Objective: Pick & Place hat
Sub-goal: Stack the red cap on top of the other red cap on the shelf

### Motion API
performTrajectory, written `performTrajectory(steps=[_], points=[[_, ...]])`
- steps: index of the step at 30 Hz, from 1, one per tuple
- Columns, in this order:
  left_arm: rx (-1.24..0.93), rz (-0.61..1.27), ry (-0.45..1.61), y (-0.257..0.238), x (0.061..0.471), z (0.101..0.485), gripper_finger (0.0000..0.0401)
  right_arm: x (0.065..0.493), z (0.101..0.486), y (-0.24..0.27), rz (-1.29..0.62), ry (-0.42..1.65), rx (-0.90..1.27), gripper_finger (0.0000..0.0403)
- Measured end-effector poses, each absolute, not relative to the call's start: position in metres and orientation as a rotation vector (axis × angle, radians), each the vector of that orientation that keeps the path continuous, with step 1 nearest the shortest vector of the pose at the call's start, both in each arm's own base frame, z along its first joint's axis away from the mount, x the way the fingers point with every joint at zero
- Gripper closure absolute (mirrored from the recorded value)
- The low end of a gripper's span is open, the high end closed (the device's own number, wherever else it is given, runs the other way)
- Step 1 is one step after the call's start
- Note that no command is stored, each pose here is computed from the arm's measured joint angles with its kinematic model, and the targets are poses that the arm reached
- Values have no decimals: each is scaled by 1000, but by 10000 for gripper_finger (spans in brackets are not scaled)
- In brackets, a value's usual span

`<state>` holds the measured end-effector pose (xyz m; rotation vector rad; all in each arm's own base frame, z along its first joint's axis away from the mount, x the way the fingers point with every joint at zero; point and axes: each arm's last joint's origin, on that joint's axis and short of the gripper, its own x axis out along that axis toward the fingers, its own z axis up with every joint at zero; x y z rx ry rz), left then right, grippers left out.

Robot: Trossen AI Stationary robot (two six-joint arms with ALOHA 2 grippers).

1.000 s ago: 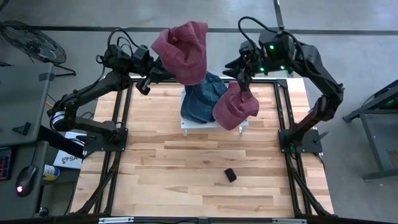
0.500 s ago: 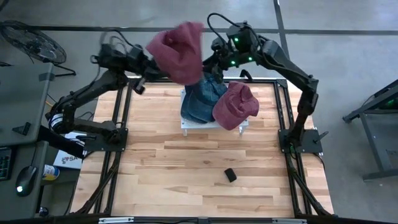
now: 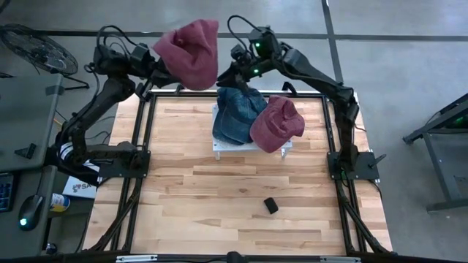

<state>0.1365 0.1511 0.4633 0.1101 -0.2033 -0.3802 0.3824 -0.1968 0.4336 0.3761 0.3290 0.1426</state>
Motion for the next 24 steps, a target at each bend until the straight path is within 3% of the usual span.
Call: performTrajectory(steps=[9, 24], points=[[147, -354, -133, 158, 113, 465, 394, 379, 426, -224, 279, 281, 372, 261], [137, -441, -175, 140, 128, 469, 394, 373, 445, -238, 373, 109, 219, 261]])
